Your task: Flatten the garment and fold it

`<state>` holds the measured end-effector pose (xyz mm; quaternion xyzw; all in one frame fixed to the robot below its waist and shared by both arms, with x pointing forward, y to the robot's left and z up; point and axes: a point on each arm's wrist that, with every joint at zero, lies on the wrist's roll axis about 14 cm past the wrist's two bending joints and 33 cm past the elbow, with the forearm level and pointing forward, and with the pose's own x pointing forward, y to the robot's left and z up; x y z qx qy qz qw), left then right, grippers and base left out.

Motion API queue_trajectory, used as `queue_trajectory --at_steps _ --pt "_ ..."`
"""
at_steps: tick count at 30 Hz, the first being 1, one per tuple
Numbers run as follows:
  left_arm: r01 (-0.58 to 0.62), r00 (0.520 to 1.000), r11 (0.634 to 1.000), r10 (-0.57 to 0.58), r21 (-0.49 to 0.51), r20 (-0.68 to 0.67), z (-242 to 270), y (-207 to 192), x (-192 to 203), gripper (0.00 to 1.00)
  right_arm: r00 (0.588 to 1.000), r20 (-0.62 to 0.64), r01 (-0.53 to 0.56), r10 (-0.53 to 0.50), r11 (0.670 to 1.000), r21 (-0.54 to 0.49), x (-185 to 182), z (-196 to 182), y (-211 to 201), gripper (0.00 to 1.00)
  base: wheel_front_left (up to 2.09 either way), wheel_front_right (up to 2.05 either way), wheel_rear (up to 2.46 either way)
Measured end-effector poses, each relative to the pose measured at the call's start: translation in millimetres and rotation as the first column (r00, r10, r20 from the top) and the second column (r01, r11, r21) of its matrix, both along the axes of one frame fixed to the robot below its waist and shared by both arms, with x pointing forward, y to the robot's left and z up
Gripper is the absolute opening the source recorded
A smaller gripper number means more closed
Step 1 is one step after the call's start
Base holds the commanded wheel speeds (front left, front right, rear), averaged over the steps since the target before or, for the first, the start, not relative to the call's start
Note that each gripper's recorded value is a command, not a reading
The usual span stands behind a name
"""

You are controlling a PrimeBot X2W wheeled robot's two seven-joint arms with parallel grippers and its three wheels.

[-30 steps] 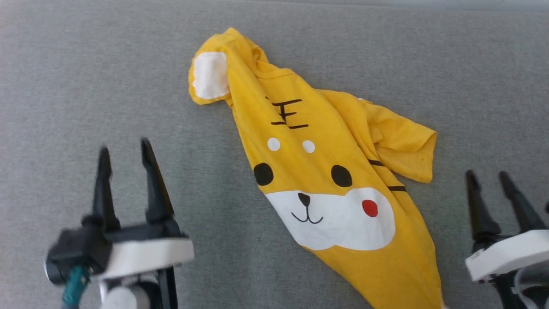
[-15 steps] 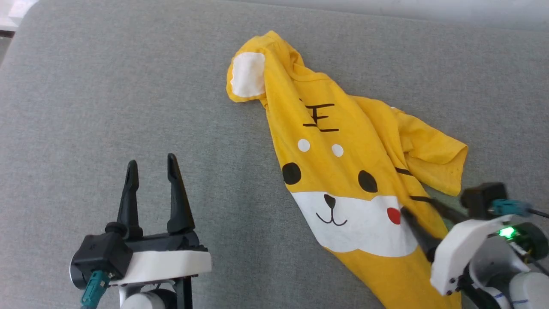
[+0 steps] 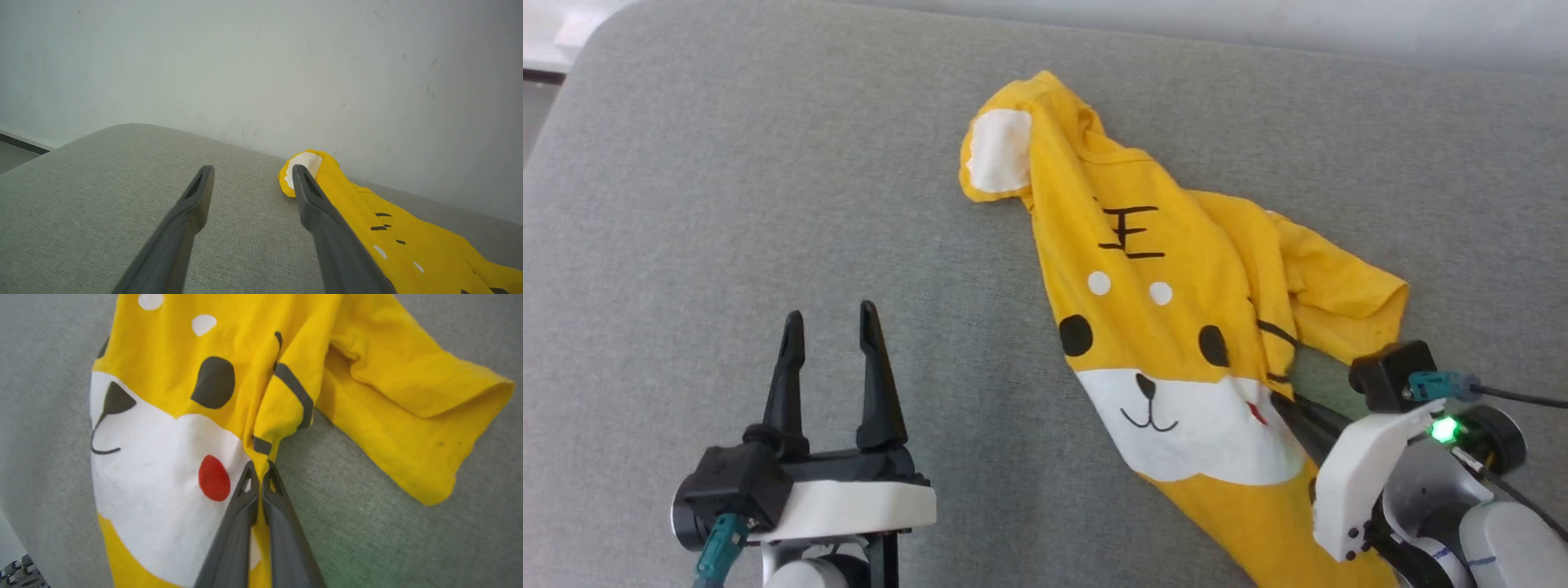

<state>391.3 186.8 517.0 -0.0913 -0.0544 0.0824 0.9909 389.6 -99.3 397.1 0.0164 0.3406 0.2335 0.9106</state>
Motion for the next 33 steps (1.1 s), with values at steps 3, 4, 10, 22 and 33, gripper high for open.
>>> queue_trajectory --at_steps 3,4,10,22,33 --pt "0.028 1.0 1.0 -0.028 -0.006 -0.004 -2 -8 2 1.0 0.996 0.073 -0.057 0.053 0.997 0.049 2 30 16 0.0 0.0 0.0 0.0" --pt "0.034 0.999 0.999 -0.034 -0.007 -0.006 -3 -10 3 1.0 0.992 0.083 -0.101 0.095 0.992 0.069 -2 39 27 0.0 0.0 0.0 0.0" --pt "0.055 0.998 0.998 -0.055 -0.012 0.0 -2 -17 5 1.0 0.911 -0.026 -0.392 0.412 0.883 0.257 -78 71 91 0.0 0.0 0.0 0.0" --pt "0.047 0.999 0.999 -0.048 -0.022 -0.016 -7 -14 4 1.0 0.858 -0.295 -0.385 0.42 0.907 0.172 -112 25 51 1.0 0.0 0.0 0.0" --pt "0.025 0.999 0.999 -0.025 -0.029 -0.022 -8 -8 2 1.0 0.974 0.228 -0.037 -0.001 0.986 0.162 19 108 -9 1.0 0.0 0.0 0.0"
